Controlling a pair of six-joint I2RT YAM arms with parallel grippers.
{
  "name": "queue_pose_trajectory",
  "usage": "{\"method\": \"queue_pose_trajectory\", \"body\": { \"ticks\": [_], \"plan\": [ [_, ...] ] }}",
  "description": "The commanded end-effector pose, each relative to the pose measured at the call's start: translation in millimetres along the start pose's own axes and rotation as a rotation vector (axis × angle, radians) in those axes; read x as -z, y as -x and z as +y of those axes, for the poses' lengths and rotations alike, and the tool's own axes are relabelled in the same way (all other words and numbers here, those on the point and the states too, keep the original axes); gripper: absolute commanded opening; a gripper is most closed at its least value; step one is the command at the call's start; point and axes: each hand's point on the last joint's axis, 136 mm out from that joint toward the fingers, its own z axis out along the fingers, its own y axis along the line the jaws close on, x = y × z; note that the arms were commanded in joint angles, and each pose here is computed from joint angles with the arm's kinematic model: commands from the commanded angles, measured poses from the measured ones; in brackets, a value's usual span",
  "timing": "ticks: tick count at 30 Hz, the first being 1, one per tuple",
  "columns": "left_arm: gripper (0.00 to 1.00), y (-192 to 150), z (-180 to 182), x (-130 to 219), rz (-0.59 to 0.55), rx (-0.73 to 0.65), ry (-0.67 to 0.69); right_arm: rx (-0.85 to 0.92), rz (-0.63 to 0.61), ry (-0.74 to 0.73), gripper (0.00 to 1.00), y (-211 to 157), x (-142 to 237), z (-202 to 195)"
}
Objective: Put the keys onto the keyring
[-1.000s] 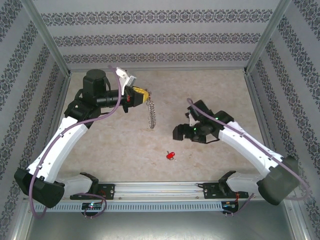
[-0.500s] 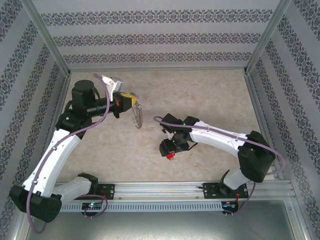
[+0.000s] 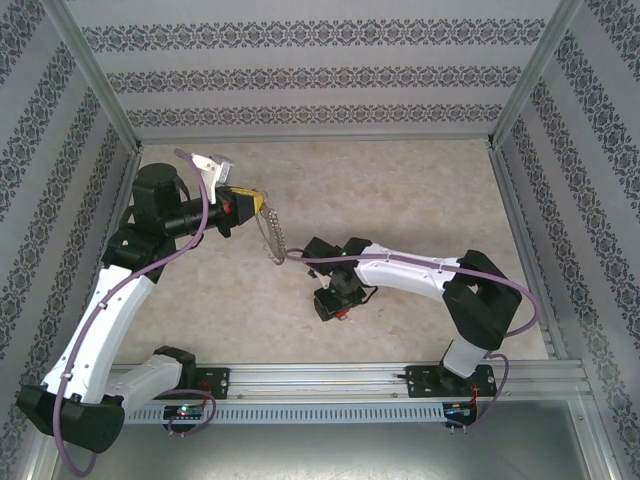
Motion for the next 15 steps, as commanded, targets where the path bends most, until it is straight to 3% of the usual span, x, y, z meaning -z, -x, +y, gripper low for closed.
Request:
{"method": "queue_pose_trajectory", "body": {
  "ticks": [1,15],
  "plan": [
    [0.00,0,2,3,-0.003,0.020,0.003,0.023,0.032,-0.032,0.45,-4,-3,-1],
    [0.00,-4,9,-1,0.014,0.038,0.013,0.069,0.099,-0.080,0.36,-7,-16,-7]
  ]
}}
